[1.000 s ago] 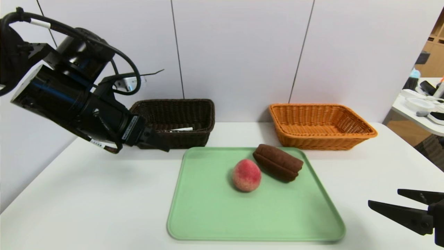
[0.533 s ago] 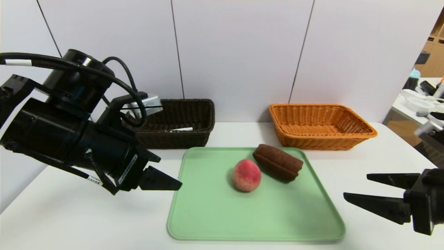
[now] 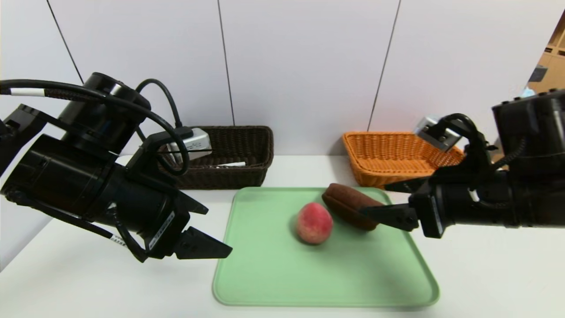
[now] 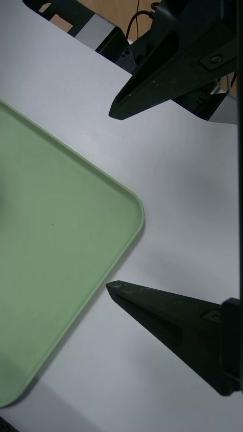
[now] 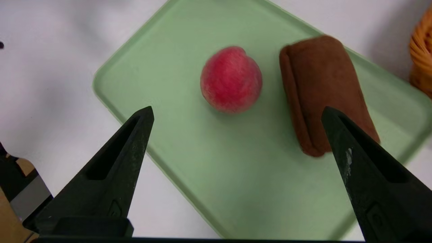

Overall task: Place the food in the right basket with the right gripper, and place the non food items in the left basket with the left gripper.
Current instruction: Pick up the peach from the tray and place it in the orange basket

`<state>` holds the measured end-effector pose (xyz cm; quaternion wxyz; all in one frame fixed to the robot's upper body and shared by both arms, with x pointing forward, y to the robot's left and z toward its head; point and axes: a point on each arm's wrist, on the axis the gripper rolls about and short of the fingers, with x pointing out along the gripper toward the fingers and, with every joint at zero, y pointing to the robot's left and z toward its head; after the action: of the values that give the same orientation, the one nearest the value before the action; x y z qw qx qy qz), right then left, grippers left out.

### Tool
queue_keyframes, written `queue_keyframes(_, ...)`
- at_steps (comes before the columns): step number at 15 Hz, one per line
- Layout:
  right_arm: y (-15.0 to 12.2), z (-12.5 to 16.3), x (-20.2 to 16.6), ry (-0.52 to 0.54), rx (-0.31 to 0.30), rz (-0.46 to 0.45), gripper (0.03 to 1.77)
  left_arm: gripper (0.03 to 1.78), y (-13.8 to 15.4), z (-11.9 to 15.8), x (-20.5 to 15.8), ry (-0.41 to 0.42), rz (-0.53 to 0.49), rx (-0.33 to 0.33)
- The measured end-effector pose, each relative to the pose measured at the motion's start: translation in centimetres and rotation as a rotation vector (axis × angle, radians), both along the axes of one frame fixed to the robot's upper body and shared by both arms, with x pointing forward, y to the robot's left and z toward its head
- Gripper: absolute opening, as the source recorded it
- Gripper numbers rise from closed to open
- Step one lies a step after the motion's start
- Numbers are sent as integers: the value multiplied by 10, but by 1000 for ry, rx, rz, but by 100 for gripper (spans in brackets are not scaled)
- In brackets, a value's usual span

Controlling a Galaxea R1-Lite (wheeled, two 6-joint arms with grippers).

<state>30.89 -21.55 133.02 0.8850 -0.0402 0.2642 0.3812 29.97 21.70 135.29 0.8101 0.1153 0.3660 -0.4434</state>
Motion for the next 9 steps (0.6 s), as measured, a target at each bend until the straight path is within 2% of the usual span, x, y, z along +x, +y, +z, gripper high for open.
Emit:
queue_keyframes(4, 43, -3, 25, 17, -38, 13, 171, 169, 0, -1, 0, 4, 3, 2)
queue_keyframes(9, 82, -13, 51, 78, -111, -73, 171, 169, 0, -2, 0, 8, 6, 4)
